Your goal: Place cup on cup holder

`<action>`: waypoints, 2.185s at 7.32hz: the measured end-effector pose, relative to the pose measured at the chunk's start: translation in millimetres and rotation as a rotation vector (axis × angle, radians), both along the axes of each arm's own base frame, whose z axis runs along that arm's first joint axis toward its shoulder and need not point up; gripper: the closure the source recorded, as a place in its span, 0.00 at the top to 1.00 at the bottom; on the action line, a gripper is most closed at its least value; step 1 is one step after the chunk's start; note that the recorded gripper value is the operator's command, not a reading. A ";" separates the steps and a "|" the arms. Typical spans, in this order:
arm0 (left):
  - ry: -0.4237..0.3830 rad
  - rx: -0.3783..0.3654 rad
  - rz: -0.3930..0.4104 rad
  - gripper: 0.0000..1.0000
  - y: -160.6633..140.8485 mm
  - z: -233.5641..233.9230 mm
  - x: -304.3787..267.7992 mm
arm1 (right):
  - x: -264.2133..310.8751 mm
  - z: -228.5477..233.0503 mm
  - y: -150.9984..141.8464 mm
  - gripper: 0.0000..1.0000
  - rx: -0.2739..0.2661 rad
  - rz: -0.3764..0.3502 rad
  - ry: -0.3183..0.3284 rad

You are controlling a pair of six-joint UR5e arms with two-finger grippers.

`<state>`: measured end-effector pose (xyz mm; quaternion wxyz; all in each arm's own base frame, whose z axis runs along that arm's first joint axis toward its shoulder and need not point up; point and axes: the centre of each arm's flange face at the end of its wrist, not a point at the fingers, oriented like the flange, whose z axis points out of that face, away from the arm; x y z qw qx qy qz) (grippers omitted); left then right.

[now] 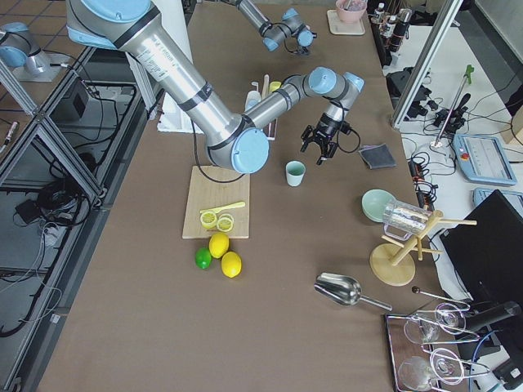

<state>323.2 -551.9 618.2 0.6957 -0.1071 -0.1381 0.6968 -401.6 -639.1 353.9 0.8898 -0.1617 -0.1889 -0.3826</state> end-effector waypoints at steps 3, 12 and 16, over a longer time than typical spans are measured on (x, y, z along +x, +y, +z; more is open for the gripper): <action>0.001 0.004 -0.010 0.97 9.5 20.1 -8.7 | -30.6 28.2 3.8 0.99 -0.080 -0.062 0.052; 0.037 0.036 -0.021 0.97 25.1 54.5 -32.2 | -71.6 54.4 11.1 0.98 -0.167 -0.146 0.121; 0.066 0.057 -0.040 0.93 18.5 53.7 -39.4 | -67.8 84.5 21.5 0.98 -0.179 -0.235 0.155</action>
